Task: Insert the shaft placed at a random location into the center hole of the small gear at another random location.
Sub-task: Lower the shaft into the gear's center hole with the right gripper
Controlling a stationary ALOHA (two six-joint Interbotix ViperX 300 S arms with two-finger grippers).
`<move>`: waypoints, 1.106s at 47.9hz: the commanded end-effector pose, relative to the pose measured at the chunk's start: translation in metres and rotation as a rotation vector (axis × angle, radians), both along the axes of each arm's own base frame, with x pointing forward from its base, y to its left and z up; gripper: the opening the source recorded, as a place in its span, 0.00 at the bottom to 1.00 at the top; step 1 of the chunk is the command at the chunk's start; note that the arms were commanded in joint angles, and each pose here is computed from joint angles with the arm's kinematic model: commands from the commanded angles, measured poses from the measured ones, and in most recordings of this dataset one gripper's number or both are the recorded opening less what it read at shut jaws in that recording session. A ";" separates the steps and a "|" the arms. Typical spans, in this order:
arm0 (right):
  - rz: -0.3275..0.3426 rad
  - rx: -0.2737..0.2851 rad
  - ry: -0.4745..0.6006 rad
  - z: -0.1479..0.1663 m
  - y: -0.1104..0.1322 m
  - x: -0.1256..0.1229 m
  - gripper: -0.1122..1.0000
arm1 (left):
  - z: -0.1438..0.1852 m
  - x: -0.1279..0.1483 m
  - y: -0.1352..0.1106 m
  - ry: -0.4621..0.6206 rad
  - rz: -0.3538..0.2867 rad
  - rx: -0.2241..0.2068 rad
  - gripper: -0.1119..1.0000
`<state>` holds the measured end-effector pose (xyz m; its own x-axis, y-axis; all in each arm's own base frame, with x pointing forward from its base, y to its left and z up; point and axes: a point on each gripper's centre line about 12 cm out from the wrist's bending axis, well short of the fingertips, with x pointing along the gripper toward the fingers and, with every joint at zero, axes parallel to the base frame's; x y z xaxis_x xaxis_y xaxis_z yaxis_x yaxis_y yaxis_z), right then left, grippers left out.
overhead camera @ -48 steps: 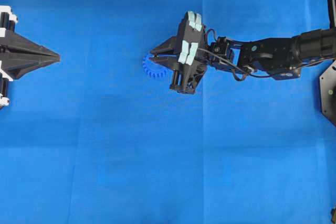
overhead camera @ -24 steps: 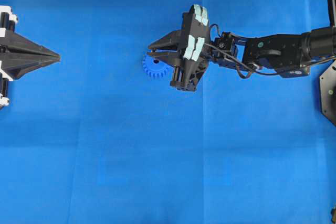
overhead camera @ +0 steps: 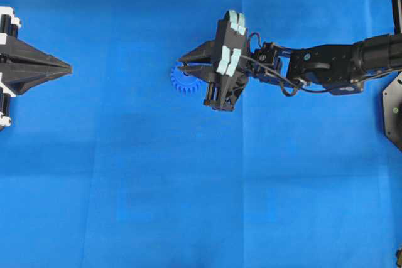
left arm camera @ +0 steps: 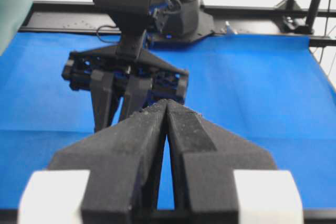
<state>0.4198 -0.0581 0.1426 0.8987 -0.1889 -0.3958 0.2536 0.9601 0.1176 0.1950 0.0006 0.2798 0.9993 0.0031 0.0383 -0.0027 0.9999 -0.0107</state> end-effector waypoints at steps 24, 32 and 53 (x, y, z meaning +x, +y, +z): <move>-0.005 0.000 -0.004 -0.004 -0.001 0.003 0.12 | 0.004 0.001 0.000 -0.012 0.001 0.000 0.10; -0.005 0.002 0.012 -0.012 -0.001 0.005 0.12 | 0.004 0.001 0.000 -0.012 0.001 0.000 0.10; -0.012 0.008 0.032 -0.023 -0.002 0.005 0.12 | 0.003 0.001 0.000 -0.009 0.001 0.000 0.10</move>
<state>0.4209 -0.0590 0.1103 0.8706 -0.1921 -0.4530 0.2686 0.9569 0.1103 0.1949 0.0006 0.2788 0.9994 0.0031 0.0337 -0.0027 0.9999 -0.0107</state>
